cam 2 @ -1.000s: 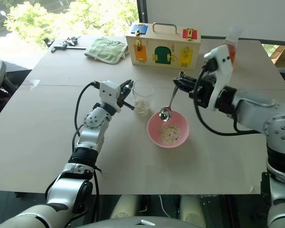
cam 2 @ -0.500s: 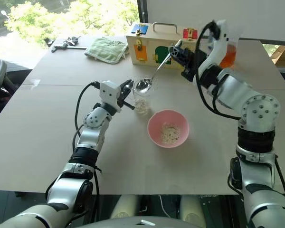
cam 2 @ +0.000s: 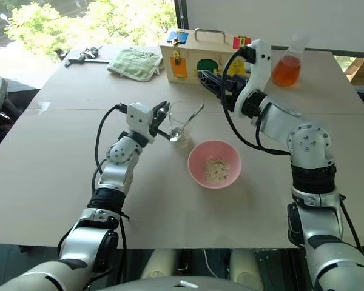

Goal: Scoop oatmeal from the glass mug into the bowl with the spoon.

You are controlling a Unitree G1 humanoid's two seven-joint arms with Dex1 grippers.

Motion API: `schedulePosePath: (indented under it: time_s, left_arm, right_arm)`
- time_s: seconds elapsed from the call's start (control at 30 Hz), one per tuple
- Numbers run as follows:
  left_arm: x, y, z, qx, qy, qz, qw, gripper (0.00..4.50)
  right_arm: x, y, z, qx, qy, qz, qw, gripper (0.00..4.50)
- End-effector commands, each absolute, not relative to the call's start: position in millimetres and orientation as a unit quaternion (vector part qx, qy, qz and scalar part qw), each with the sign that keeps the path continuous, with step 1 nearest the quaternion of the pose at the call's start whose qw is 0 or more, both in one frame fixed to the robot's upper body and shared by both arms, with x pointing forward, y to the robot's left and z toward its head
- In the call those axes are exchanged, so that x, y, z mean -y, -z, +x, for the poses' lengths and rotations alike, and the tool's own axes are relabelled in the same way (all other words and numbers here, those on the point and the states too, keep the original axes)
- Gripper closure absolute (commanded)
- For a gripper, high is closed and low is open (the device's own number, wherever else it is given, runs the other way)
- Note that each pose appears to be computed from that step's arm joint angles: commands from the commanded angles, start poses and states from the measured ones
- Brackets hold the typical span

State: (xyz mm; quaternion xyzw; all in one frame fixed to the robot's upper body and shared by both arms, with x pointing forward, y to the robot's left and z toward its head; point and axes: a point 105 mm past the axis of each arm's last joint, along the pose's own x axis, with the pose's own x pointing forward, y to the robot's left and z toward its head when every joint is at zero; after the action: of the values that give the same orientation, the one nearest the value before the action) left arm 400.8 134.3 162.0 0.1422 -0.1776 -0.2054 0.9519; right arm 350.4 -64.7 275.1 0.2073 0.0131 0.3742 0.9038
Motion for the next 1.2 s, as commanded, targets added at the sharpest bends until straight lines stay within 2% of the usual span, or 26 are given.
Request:
schedulePosePath:
  time_s: [0.03,0.2,0.37,0.43,0.47,0.5,0.6,0.73,0.9,1.2]
  left_arm:
    - [-154,-162,400,0.177,0.166,0.133,0.961,4.50]
    - [-171,-148,395,0.159,0.144,0.116,0.970,4.50]
    - [-174,-128,386,0.134,0.159,0.084,0.974,4.50]
    - [-174,-124,384,0.129,0.164,0.082,0.975,3.75]
    - [-174,-121,383,0.126,0.162,0.080,0.975,3.61]
    - [-174,-119,383,0.122,0.162,0.079,0.976,3.29]
    - [-177,-115,382,0.117,0.150,0.089,0.978,1.73]
    - [-181,-114,379,0.114,0.154,0.094,0.977,0.04]
    - [-183,-124,369,0.127,0.164,0.093,0.974,0.01]
    - [-184,-147,335,0.140,0.195,0.070,0.968,0.01]
  right_arm:
    - [72,-296,338,0.028,-0.397,0.220,0.891,0.72]
    - [89,-295,330,0.034,-0.401,0.248,0.882,0.72]
    - [109,-288,335,0.035,-0.370,0.274,0.887,0.72]
    - [112,-286,337,0.037,-0.363,0.277,0.889,0.66]
    - [112,-287,337,0.039,-0.363,0.280,0.888,0.66]
    - [112,-288,337,0.042,-0.367,0.287,0.884,0.66]
    - [110,-293,334,0.054,-0.379,0.301,0.873,0.66]
    - [112,-292,330,0.058,-0.386,0.298,0.871,0.66]
    - [115,-285,321,0.051,-0.404,0.288,0.867,0.66]
    - [127,-261,296,0.034,-0.447,0.262,0.855,0.66]
